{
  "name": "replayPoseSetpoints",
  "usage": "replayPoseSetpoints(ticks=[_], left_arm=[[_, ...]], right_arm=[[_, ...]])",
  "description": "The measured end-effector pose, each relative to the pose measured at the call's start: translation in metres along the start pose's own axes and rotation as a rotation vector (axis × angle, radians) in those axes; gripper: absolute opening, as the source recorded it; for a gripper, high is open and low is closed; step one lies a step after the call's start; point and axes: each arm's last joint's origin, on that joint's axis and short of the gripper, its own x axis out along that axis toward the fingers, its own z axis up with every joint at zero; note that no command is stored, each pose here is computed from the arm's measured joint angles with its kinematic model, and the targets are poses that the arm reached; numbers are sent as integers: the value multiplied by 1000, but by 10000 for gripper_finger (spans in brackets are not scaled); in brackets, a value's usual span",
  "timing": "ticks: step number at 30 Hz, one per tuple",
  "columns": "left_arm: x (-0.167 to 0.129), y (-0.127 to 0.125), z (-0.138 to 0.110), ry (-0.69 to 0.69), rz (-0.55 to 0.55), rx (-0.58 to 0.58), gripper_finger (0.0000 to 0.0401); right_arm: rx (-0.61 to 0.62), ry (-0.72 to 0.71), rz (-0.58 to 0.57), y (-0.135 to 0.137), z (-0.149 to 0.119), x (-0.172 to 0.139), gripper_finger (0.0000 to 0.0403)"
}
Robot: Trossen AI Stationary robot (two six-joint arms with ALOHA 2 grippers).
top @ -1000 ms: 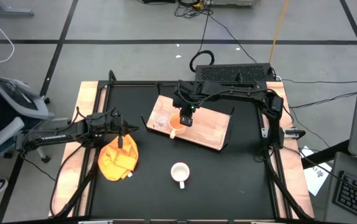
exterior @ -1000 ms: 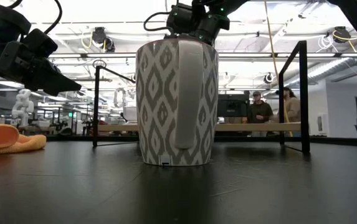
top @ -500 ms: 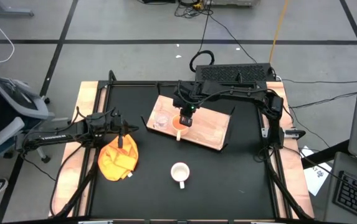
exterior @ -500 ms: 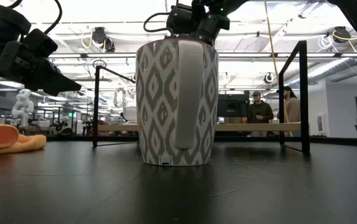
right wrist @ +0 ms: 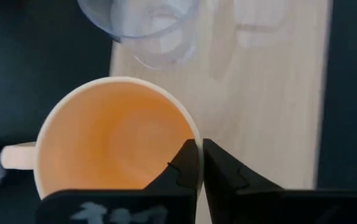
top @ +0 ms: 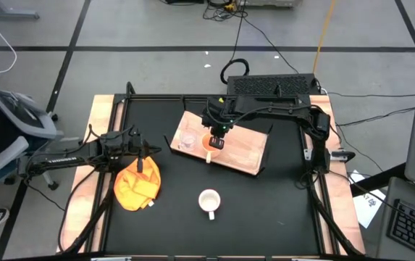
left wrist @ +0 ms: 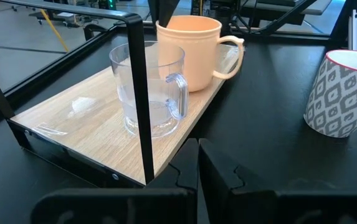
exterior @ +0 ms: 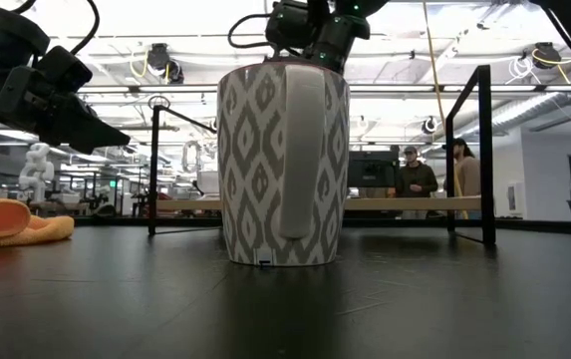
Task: Stack small to large cups/mugs on shelf
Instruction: Put the light orange mug on the shelf
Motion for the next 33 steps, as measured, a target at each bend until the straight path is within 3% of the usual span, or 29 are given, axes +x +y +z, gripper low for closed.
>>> replayPoseSetpoints(ticks=[8, 33], left_arm=[[0, 0, 0, 0, 0, 0, 17], [0, 0, 0, 0, -1, -12, 17]], right_arm=[[5, 19, -79, 11, -4, -10, 1], [18, -15, -79, 12, -1, -10, 0]])
